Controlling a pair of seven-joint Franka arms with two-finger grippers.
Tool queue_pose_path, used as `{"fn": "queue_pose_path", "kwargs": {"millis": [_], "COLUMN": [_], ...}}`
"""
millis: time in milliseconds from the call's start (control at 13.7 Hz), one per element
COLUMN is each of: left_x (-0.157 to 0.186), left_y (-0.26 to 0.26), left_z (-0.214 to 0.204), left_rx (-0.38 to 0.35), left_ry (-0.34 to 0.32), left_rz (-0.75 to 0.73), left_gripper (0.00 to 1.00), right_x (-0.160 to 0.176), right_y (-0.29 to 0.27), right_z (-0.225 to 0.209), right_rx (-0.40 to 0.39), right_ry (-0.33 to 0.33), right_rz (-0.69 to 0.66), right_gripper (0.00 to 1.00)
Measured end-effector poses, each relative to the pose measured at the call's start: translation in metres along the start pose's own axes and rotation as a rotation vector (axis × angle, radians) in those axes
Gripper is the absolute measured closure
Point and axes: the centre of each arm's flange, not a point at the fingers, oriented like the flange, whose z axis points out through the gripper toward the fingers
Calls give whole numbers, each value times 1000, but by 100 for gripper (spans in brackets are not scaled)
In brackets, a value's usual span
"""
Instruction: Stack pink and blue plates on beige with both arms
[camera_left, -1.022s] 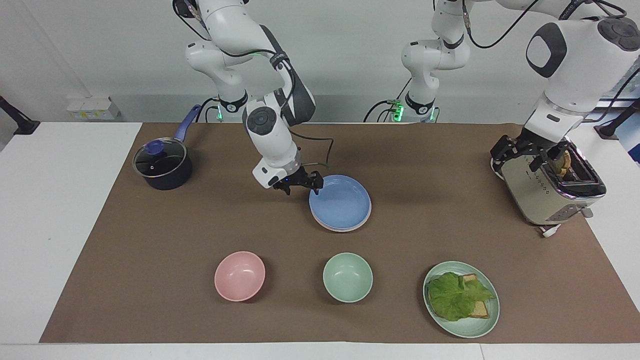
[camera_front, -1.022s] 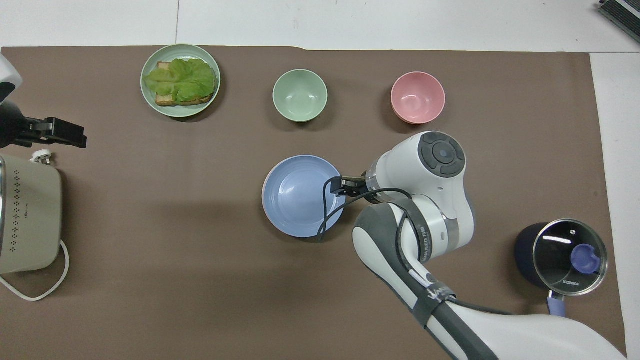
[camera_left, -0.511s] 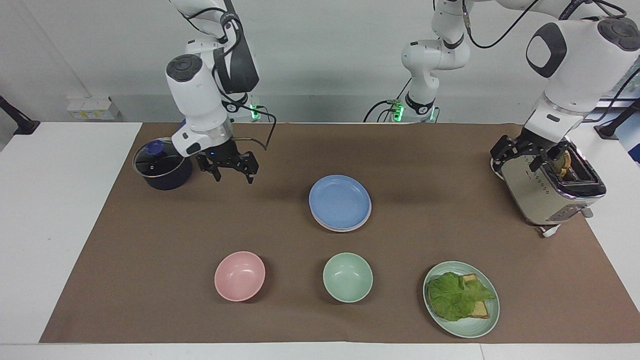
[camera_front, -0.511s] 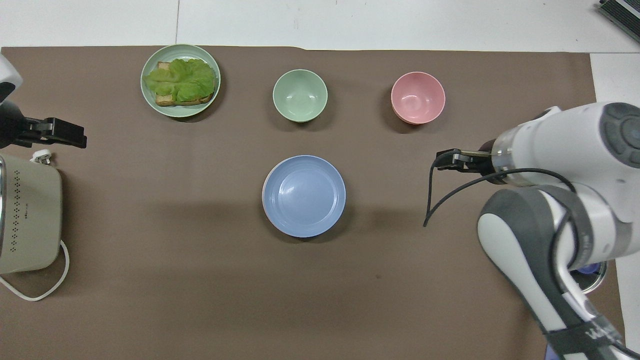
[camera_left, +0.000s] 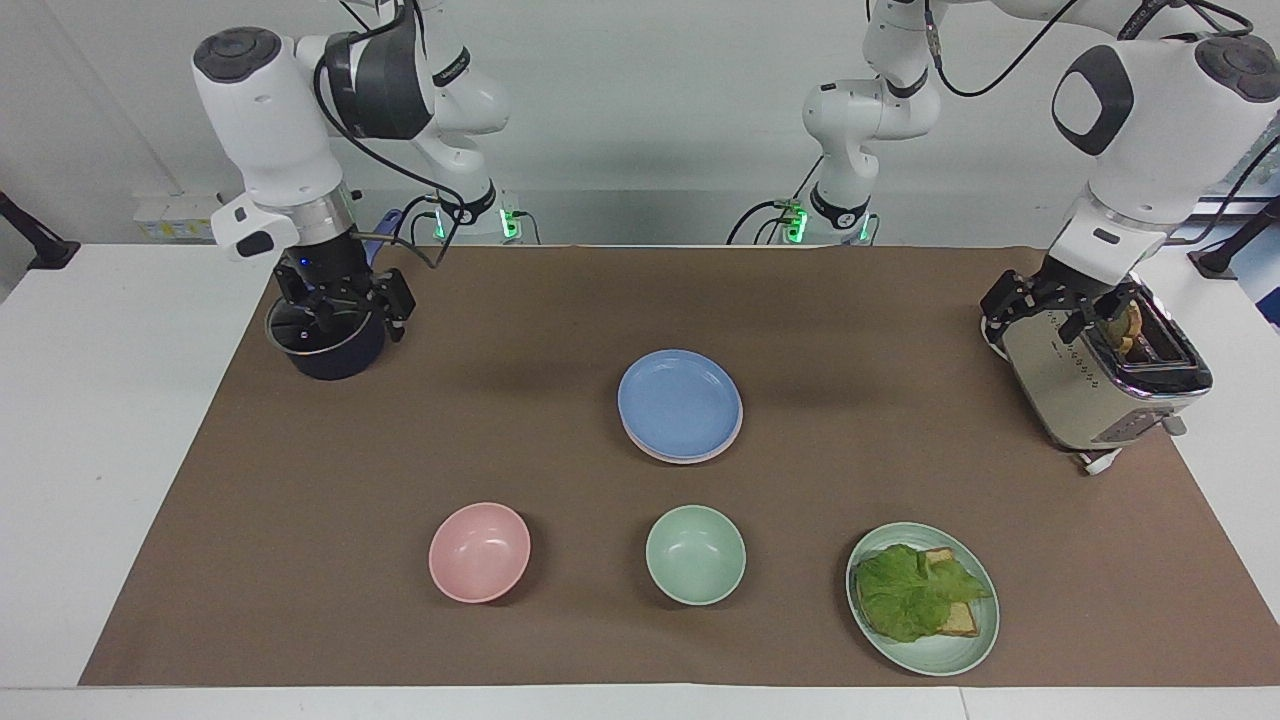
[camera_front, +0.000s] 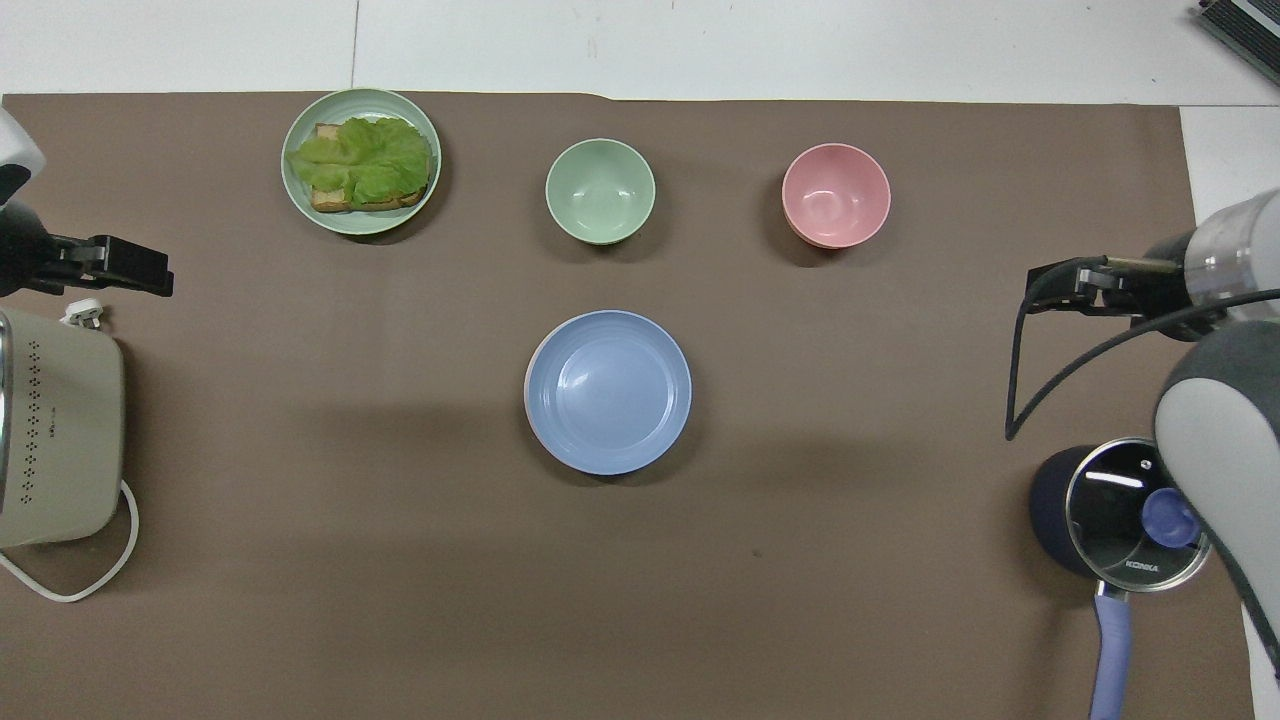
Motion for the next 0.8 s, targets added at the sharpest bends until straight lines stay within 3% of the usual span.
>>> {"fn": "queue_pose_path", "kwargs": {"millis": [365, 803], "left_x": [0, 0], "left_y": [0, 0], "left_z": [0, 0], "left_rx": [0, 0], "left_ry": [0, 0], "left_rz": [0, 0], "left_gripper": [0, 0], "right_x": [-10, -13], "right_y": [0, -7], "right_z": [-38, -48], "right_rx": [-14, -12], "right_ry": [-57, -54], "right_rz": [-3, -23], "right_gripper": [0, 0]}}
